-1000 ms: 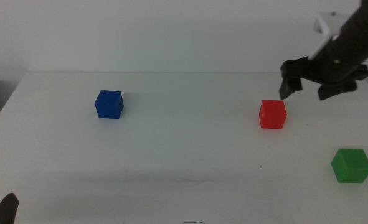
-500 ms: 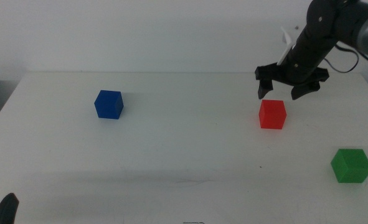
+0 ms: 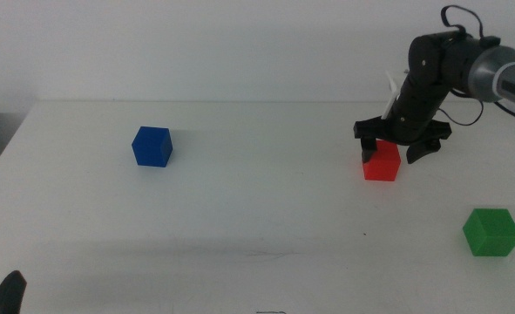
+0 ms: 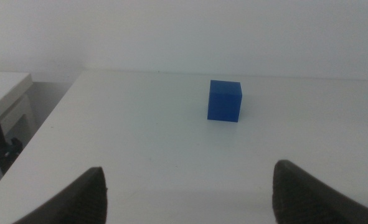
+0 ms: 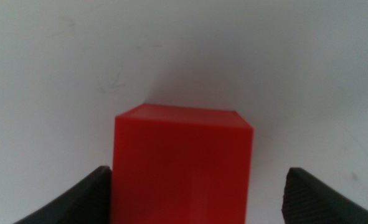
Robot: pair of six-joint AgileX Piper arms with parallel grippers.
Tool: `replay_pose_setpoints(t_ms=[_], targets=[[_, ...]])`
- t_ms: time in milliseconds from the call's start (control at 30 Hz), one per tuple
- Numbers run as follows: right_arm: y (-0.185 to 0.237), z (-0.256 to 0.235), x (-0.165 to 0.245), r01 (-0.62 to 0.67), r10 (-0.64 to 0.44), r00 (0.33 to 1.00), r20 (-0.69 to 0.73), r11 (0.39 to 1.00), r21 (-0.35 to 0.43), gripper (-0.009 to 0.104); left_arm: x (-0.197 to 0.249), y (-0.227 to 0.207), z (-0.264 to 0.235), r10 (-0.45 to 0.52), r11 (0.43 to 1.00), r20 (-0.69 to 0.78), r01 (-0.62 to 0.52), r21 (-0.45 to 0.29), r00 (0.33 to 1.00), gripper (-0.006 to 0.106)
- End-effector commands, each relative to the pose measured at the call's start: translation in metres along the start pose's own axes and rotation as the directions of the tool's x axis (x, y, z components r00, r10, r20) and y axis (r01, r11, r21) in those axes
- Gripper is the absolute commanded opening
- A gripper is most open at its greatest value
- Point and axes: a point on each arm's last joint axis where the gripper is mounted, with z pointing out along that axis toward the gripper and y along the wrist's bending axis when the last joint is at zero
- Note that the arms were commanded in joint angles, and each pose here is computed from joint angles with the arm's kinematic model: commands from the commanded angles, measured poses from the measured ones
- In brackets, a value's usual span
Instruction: Stack red cubes first, then green, then blue cubes in a specific spot.
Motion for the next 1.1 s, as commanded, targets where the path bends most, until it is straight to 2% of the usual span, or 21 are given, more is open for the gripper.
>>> replay_pose_setpoints(t_ms=[0, 100, 200, 267, 400, 533, 700, 900, 1067], targets=[[0.001, -0.033, -0.013, -0.002, 0.004, 0.993, 0.119, 1.0, -0.019, 0.094, -0.009, -0.001, -0.002, -0.013, 1.0, 0.097, 0.012, 0.011, 0.995, 0.088], [0.002, -0.028, -0.014, -0.025, 0.028, 0.991, 0.13, 0.999, -0.024, 0.09, -0.009, -0.001, -0.002, -0.013, 1.0, 0.097, 0.012, 0.011, 0.995, 0.088], [0.002, -0.028, -0.016, -0.048, 0.052, 0.988, 0.147, 0.998, -0.03, 0.078, -0.009, -0.001, -0.002, -0.013, 1.0, 0.097, 0.012, 0.011, 0.995, 0.088], [0.002, -0.028, -0.017, -0.046, 0.051, 0.986, 0.158, 0.998, -0.03, 0.06, -0.009, -0.001, -0.002, -0.013, 1.0, 0.097, 0.012, 0.011, 0.995, 0.088], [0.002, -0.029, -0.017, -0.01, 0.013, 0.986, 0.167, 1.0, -0.017, 0.0, -0.009, -0.001, -0.002, -0.013, 1.0, 0.097, 0.012, 0.011, 0.995, 0.088], [0.012, -0.041, -0.014, 0.039, -0.04, 0.983, 0.178, 0.999, 0.009, -0.001, -0.009, -0.001, -0.002, -0.013, 1.0, 0.097, 0.012, 0.011, 0.995, 0.088], [0.052, -0.063, 0.001, 0.084, -0.094, 0.976, 0.199, 0.995, 0.058, -0.001, -0.009, -0.001, -0.002, -0.013, 1.0, 0.097, 0.012, 0.011, 0.995, 0.088], [0.122, -0.08, 0.031, 0.084, -0.081, 0.969, 0.233, 0.996, -0.001, -0.001, -0.009, -0.001, -0.002, -0.013, 1.0, 0.097, 0.012, 0.011, 0.995, 0.088], [0.16, -0.082, 0.055, 0.12, -0.107, 0.97, 0.22, 0.992, -0.044, -0.001, -0.009, -0.001, -0.002, -0.013, 1.0, 0.097, 0.012, 0.011, 0.995, 0.088]])
